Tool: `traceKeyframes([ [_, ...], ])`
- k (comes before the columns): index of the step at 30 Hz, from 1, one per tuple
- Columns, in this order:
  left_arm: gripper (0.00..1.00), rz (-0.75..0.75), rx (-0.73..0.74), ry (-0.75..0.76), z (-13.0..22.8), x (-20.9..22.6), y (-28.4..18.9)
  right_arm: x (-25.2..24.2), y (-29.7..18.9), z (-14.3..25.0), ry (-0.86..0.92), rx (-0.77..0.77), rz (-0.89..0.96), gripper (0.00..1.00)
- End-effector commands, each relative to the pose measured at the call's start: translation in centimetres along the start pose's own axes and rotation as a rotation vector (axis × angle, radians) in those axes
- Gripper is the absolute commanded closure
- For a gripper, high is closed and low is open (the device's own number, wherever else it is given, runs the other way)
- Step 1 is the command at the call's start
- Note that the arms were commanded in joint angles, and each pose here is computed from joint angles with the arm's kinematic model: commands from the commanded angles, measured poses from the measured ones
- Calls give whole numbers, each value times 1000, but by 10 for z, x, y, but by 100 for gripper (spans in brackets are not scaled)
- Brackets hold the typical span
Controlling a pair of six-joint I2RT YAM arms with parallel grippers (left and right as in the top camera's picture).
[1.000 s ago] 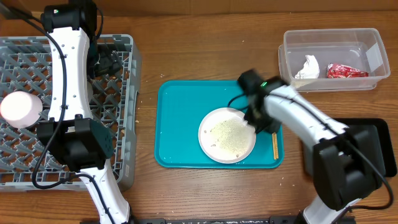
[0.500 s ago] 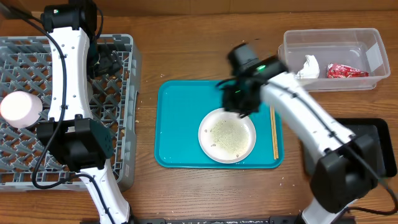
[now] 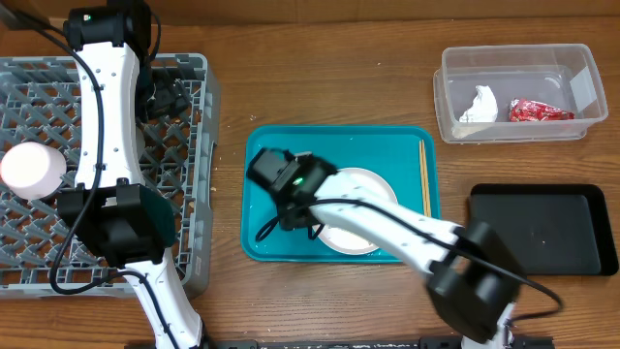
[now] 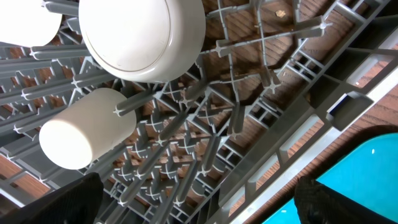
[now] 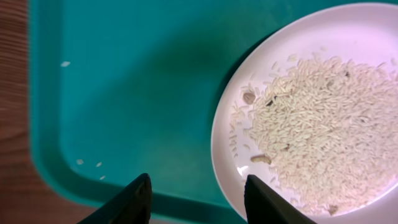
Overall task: Sort waste into correct bins and load items into the dishwasher
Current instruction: 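Grasp the white plate rim with the right gripper, then lift the rice plate and carry it right over the black tray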
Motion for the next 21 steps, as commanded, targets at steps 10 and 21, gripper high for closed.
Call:
traceKeyframes([
  [10,0,-1,3,14,0,-2,1,6,44,6,-48,59,178,61],
  [21,0,-1,3,14,0,-2,1,17,49,2,-44,28,124,70],
])
Point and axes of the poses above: each gripper's point midway between its finger pads, its own y axis out along the fingers, its own x axis along the line the jaws close on, z = x × y, the point moved 10 cm from there along -y, back along the fingers, and after that the axes turned 14 degrees about -y, right-handed, at the moved point
